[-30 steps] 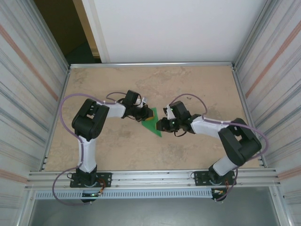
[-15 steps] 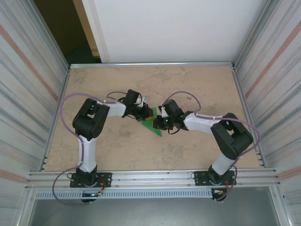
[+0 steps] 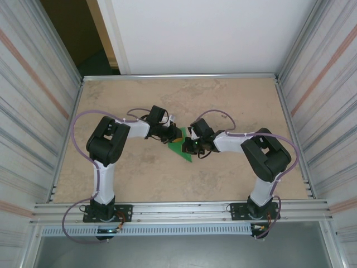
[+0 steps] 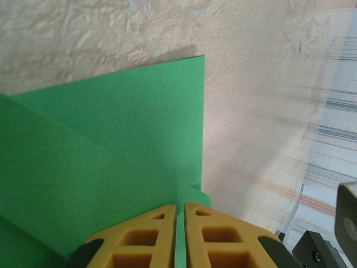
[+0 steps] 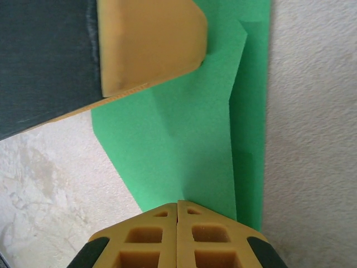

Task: Fold a paper plane with a square sheet of paper (pick it up from the middle)
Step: Fourth fold the wing at the center of the table.

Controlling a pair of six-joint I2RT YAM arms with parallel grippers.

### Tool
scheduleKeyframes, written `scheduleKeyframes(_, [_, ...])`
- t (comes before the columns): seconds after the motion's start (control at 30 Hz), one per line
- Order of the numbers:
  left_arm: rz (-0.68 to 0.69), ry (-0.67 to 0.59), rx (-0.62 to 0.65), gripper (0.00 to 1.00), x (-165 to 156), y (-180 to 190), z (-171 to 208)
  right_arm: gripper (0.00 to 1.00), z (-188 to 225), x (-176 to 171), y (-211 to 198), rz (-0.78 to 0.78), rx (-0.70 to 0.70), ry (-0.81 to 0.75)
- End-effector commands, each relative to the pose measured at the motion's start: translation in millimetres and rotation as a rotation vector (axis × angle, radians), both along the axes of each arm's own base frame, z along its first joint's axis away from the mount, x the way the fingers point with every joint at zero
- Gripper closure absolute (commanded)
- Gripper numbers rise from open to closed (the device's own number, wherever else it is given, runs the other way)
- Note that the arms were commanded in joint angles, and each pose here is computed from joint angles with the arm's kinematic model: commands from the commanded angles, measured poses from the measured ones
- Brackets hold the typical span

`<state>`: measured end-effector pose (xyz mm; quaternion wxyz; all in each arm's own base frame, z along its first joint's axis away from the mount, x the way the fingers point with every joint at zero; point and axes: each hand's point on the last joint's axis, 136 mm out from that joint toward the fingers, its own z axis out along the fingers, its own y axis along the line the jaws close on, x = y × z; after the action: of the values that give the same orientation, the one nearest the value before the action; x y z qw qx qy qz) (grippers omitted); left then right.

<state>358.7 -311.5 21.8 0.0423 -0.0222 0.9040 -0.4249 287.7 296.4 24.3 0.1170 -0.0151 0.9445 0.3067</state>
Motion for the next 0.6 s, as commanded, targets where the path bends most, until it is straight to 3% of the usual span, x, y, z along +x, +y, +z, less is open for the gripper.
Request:
scheduleKeyframes(0.0, [0.038,0.122,0.159,0.88,-18,26,-52,0.95,-15,-2,-12,-0.048,-0.049,0.046])
scheduleKeyframes(0.3, [0.031,0.103,0.140,0.87,-12,23,-41,0.95,-37,-15,-28,-0.072,-0.095,0.096])
scheduleKeyframes(0.57, [-0.010,-0.114,-0.021,0.84,13,3,53,0.96,-51,-29,-41,-0.076,-0.111,0.164])
